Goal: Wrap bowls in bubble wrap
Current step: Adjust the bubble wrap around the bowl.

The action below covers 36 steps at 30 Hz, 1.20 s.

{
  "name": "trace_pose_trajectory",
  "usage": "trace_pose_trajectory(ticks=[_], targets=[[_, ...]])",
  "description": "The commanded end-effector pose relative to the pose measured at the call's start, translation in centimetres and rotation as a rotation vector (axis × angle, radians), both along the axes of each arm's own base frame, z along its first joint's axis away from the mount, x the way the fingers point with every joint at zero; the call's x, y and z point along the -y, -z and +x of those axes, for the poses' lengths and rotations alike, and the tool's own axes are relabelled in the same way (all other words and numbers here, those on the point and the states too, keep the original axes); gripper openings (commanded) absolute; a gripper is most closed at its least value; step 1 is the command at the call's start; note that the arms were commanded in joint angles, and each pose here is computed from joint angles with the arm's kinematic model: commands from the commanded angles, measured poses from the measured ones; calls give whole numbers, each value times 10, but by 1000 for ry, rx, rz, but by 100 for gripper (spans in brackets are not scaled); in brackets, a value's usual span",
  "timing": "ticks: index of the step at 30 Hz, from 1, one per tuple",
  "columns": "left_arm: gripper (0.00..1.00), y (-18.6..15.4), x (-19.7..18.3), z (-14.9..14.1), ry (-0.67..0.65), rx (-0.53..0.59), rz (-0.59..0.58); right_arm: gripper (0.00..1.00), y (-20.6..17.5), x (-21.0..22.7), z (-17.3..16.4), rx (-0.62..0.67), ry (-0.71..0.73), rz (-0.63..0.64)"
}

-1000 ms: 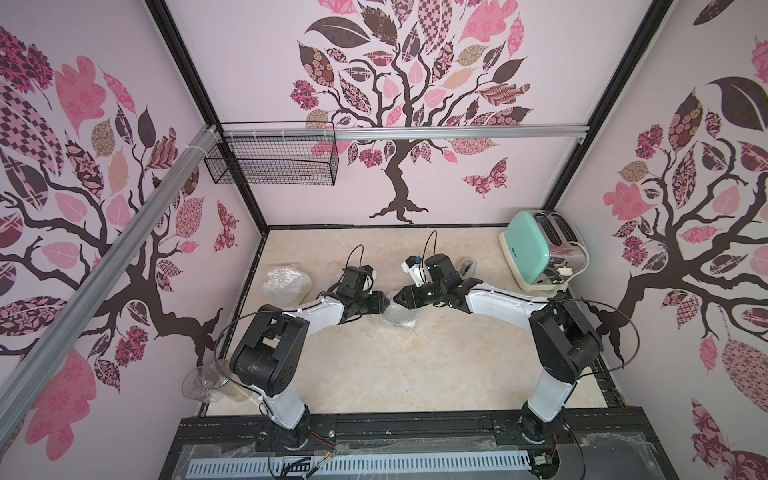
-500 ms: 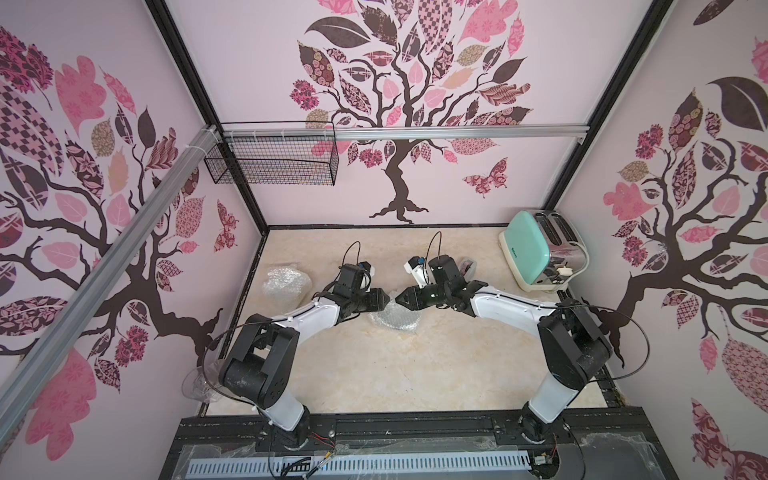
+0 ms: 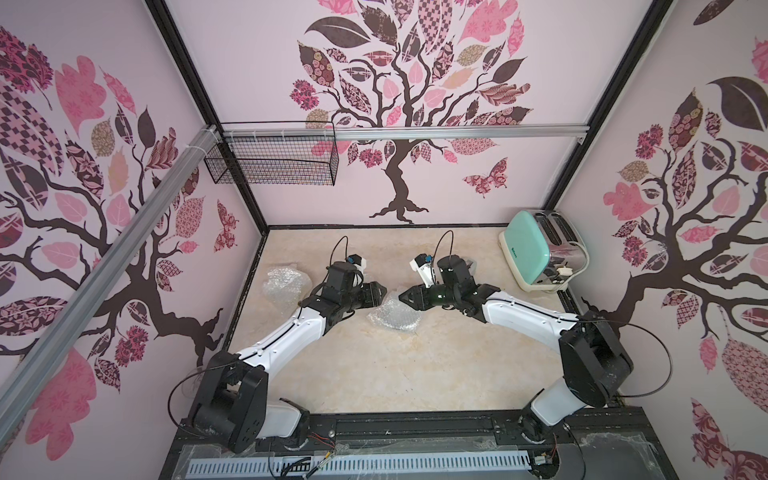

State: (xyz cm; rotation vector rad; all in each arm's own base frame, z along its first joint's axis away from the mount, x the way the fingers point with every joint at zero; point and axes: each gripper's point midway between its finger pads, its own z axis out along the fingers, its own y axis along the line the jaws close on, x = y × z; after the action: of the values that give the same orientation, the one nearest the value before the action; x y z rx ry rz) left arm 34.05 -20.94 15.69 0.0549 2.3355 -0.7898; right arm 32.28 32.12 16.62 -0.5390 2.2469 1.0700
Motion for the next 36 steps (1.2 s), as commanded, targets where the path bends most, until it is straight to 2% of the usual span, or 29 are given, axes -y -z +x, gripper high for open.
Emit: trace_pose_trajectory(ticks=[1,9,14,17,19,22,23,28,36], targets=[[57,-3,-7,-14,-20,-2,14,36,-2,2,-1,4,0,7],[56,-27,-23,-37,-63,51,-13,36,-2,7,-8,2,3,10],[53,-33,-17,-45,-34,45,-58,36,-6,8,-10,11,1,14],[46,-30,-9,-48,-3,25,-76,33,-1,5,-7,-8,-2,11],[42,-26,-4,-48,15,13,-81,27,3,0,-5,-35,-7,12],[40,-14,-1,-45,23,-22,-61,23,13,-10,0,-80,-29,22],[41,-10,0,-43,24,-30,-54,22,16,-13,3,-86,-29,25],[58,19,4,-32,20,-88,0,20,41,-21,24,-122,-2,-24],[65,42,-1,-19,-27,-113,63,18,87,-18,46,-148,58,-137]])
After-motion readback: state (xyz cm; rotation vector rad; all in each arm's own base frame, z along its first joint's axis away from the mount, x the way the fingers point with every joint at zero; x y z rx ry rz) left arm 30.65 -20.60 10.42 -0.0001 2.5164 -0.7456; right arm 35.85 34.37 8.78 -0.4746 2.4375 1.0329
